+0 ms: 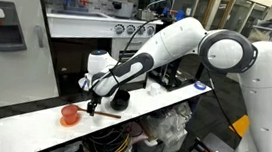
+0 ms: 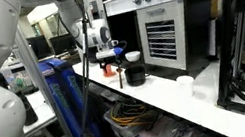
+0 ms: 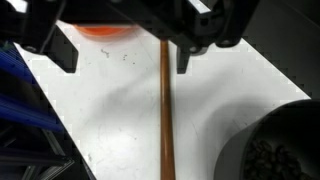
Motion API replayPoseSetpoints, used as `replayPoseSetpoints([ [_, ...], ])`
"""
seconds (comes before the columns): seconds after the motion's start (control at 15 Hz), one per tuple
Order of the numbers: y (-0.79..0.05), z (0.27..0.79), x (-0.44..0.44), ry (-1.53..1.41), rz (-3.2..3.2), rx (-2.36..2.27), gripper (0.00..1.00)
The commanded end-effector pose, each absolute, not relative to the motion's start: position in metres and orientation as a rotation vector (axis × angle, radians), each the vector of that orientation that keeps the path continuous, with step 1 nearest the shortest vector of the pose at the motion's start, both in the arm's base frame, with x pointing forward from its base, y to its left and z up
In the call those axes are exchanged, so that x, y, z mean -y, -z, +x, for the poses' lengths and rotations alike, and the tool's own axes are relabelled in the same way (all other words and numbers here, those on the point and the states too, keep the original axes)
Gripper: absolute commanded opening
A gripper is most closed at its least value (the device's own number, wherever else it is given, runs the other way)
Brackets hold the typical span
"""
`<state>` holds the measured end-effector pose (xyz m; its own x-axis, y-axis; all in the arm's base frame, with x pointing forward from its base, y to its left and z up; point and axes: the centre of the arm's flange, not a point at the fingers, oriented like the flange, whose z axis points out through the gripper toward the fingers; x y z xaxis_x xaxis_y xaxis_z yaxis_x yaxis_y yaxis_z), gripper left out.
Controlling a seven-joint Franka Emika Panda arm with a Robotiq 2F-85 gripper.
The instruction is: Pour the contents in the white mug into the black mug, use the wooden spoon to stir the contents in the black mug
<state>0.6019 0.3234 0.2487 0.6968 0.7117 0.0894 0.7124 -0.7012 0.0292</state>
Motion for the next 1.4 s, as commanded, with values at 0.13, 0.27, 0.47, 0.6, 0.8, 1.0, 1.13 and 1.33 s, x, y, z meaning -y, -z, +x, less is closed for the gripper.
replayPoseSetpoints([
  [0.13, -0.234, 0.625, -0.319, 0.130, -2.937, 1.161, 1.00],
  [0.27, -0.226, 0.629, -0.317, 0.112, -2.940, 1.154, 1.00],
  [0.47, -0.219, 0.631, -0.317, 0.100, -2.938, 1.161, 1.00],
  [0.6, -0.214, 0.632, -0.318, 0.093, -2.935, 1.166, 1.00],
  [0.8, -0.211, 0.633, -0.318, 0.090, -2.934, 1.171, 1.00],
  [1.0, -0.210, 0.634, -0.317, 0.087, -2.936, 1.172, 1.00],
  [1.13, -0.209, 0.635, -0.317, 0.085, -2.932, 1.185, 1.00],
  [1.33, -0.206, 0.636, -0.317, 0.083, -2.921, 1.205, 1.00],
])
